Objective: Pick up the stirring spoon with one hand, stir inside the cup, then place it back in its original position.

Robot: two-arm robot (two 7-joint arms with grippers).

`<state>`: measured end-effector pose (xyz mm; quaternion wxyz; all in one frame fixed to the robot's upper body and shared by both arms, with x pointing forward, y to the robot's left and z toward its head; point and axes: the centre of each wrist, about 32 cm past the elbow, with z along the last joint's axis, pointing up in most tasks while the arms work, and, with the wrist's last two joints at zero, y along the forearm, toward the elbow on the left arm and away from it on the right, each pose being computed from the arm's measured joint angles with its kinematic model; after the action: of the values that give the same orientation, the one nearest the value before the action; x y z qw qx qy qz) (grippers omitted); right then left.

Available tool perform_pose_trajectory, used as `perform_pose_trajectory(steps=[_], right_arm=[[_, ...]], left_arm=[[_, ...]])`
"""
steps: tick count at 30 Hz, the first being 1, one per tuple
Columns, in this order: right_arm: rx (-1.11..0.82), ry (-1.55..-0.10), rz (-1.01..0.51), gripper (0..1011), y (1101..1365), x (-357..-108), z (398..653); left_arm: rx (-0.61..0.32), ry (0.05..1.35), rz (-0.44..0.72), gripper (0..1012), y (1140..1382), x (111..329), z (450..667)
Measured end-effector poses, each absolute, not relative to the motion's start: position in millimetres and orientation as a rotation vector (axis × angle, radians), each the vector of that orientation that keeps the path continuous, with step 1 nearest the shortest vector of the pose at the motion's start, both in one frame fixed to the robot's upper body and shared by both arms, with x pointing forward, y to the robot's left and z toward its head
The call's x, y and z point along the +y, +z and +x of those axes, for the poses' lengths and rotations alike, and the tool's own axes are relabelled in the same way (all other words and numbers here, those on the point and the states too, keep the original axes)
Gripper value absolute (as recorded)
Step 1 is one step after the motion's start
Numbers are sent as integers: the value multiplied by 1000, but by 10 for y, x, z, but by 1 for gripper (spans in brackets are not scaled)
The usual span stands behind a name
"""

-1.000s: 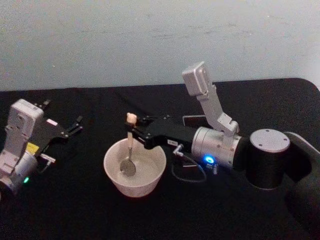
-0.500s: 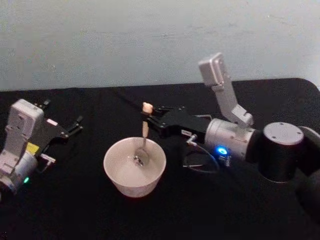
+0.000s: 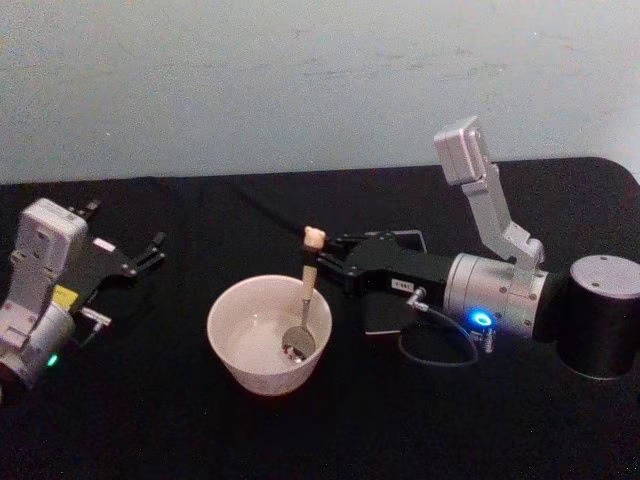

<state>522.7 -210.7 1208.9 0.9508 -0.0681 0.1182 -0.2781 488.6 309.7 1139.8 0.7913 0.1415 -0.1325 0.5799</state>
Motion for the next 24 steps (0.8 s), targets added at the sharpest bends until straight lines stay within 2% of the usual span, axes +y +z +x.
perform_pose_trajectory(steps=[9, 24], right_arm=[[319, -580, -107, 218, 12109, -2042, 5271], [332, -648, -56, 218, 12219, -2050, 5321]], left_arm=[[-285, 1248, 304, 1001, 11398, 3097, 4886], [-285, 1248, 304, 1001, 11398, 3097, 4886]])
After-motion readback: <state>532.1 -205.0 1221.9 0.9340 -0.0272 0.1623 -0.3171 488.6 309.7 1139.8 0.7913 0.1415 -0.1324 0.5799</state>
